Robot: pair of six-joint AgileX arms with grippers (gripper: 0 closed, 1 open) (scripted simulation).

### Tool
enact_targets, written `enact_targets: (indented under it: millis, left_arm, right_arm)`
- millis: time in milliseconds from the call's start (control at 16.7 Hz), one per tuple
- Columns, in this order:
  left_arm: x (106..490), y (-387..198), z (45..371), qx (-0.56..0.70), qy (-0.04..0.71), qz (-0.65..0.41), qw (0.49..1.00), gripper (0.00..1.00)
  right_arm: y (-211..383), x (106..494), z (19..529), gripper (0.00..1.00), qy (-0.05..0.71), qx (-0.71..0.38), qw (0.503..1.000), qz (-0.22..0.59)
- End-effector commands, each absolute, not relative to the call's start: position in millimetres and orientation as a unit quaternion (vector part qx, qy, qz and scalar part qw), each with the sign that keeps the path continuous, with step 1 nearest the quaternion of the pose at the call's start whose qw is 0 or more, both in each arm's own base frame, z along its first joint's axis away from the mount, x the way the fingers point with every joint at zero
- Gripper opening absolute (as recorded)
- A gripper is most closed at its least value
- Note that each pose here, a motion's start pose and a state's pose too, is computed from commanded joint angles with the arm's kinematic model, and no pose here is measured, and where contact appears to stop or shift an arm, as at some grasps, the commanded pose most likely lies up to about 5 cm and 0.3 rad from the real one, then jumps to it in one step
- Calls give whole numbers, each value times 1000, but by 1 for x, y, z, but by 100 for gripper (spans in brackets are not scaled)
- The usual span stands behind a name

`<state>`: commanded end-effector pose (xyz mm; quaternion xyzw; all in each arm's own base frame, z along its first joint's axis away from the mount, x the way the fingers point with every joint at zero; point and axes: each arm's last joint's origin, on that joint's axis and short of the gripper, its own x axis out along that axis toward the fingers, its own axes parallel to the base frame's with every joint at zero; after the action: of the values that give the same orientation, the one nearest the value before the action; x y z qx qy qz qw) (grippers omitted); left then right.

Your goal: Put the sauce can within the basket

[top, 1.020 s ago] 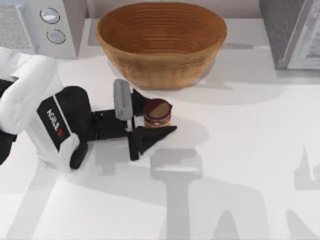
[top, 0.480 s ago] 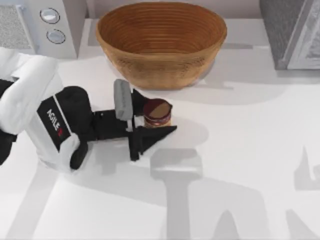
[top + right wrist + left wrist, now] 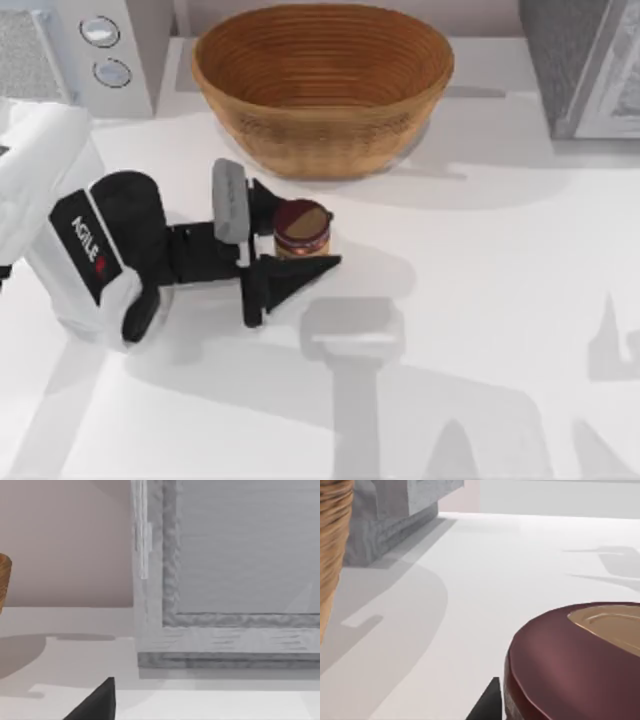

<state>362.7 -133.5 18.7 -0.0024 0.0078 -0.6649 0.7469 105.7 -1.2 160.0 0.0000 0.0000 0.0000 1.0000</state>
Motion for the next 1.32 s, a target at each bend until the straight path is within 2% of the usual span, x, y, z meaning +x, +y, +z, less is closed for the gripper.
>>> enact_targets:
  millis: [660, 900, 1320]
  left_arm:
    - [294, -57, 96, -2, 4, -662, 750, 0]
    - [277, -46, 105, 0, 0, -662, 750, 0]
    - [285, -52, 108, 1, 1, -656, 755, 0]
  right_arm:
    - [-1, 106, 160, 100, 0, 0, 1000, 0]
    - [-1, 106, 160, 100, 0, 0, 1000, 0]
    - [-1, 106, 160, 100, 0, 0, 1000, 0]
